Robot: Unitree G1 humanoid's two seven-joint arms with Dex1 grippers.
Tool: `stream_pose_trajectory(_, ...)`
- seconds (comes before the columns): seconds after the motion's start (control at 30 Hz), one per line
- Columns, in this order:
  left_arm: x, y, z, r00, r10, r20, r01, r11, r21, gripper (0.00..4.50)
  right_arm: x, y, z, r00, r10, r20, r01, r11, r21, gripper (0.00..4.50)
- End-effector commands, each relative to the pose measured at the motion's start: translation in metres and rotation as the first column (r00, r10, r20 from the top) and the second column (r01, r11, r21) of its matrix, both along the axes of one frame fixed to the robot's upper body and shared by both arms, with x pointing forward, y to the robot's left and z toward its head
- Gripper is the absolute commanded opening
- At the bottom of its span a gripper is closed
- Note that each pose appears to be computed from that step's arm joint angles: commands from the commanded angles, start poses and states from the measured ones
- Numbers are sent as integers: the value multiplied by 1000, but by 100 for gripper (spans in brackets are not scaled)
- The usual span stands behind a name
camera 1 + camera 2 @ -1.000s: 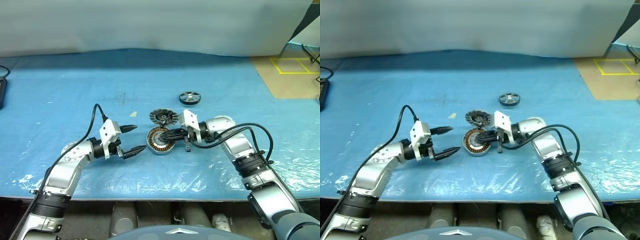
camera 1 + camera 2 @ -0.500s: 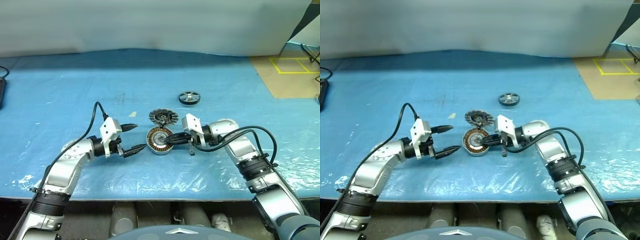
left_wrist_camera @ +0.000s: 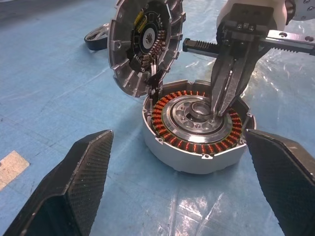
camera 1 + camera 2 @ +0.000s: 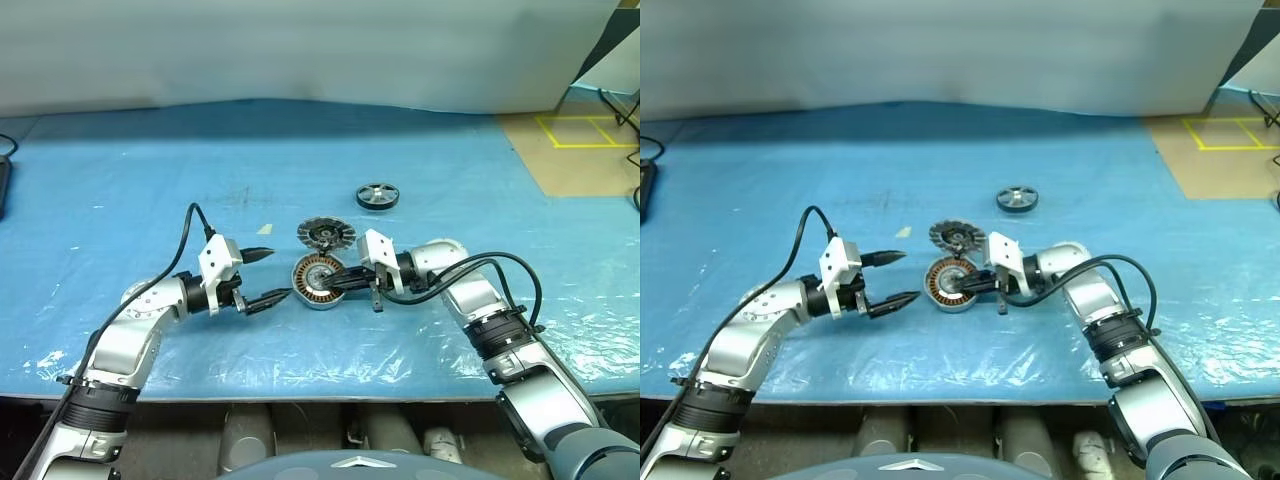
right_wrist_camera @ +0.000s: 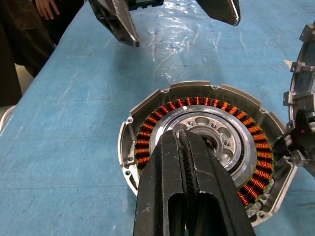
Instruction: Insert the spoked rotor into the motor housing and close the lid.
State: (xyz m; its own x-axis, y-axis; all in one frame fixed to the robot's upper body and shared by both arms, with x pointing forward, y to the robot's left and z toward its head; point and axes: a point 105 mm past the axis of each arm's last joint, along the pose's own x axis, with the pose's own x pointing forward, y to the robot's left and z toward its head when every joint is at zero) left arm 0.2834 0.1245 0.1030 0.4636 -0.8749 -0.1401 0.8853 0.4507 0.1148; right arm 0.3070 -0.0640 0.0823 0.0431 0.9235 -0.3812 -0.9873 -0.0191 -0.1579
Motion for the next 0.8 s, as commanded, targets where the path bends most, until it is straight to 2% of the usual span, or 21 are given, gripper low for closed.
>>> stream_pose_trajectory(0.03,-2,-4,14,999,-10,45,11,1000,-11,450,3,4,8,1000,1,29,-1,1000,14,3)
stream_pose_trajectory(0.23,0,-6,17,999,-9,44,10,1000,-11,450,0,6,14,999,5,38,-6,999,32,3)
stream_pose_trajectory(0.53,3,-1,4,1000,-4,25,5,1000,-9,450,8,1,29,998,-36,49,33,998,60,3)
stream_pose_trajectory(0.8,1,-3,4,1000,-8,26,8,1000,-9,450,22,-26,21,992,-110,68,110,994,0,3)
